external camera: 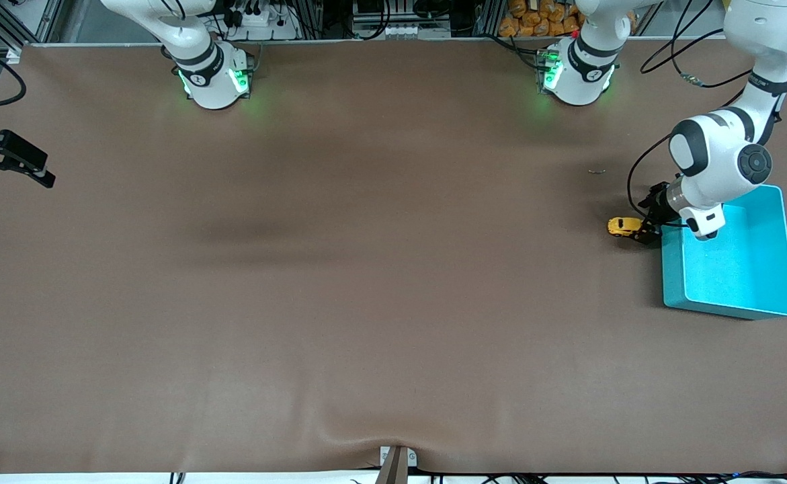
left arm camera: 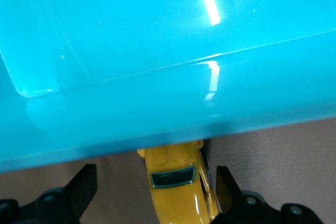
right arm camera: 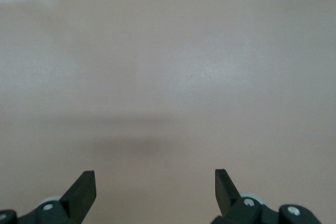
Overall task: Wind and store yellow beetle car
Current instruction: 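Lower the left gripper and close it on the yellow car, then lift the car with the left gripper over the blue box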
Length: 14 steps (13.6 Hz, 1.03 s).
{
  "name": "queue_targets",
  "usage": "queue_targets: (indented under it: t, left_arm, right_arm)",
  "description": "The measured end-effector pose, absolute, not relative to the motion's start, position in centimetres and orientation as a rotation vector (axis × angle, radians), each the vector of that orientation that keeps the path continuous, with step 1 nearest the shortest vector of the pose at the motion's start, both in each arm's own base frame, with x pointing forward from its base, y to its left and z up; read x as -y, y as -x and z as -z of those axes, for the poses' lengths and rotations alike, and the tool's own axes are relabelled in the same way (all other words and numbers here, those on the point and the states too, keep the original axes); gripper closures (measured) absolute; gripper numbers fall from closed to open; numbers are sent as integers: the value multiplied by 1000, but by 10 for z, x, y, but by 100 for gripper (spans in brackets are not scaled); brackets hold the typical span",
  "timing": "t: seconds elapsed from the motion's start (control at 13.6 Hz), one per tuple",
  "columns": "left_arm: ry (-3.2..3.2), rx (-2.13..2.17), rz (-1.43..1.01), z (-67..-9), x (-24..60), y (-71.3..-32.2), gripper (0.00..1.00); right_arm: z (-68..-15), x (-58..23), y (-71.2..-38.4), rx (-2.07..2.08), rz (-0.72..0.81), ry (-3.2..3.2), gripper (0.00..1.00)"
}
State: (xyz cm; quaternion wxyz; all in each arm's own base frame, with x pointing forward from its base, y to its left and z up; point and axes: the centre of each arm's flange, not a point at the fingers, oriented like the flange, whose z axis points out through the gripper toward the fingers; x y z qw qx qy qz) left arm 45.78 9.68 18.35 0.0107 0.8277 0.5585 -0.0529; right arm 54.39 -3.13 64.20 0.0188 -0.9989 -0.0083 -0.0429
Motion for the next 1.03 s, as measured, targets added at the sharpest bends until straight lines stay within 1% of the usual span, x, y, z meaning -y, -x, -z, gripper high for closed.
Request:
queue_targets:
  t: [0.15,0.29,0.37,0.51,0.81,1.03]
  left_arm:
    - [-2583,-1742,165,-182,-97,-458,4]
    - [-2583,-1740,157,-182,-96,-458,26]
    - [-2584,-1737,154,-182,-95,-459,39]
    - [-2586,-1728,147,-183,-92,-460,55]
    - [-2609,-1652,115,-191,-59,-474,55]
    - [-2623,-1589,80,-221,-31,-496,55]
  right_arm:
    - [-642,30,-544,16,132,3101,0]
    - [-642,30,-543,13,120,3101,0]
    - [-642,30,-542,13,110,3102,0]
    - [-643,29,-540,15,107,3102,0]
    - [-645,29,-540,16,111,3104,0]
    - [-645,30,-540,17,111,3111,0]
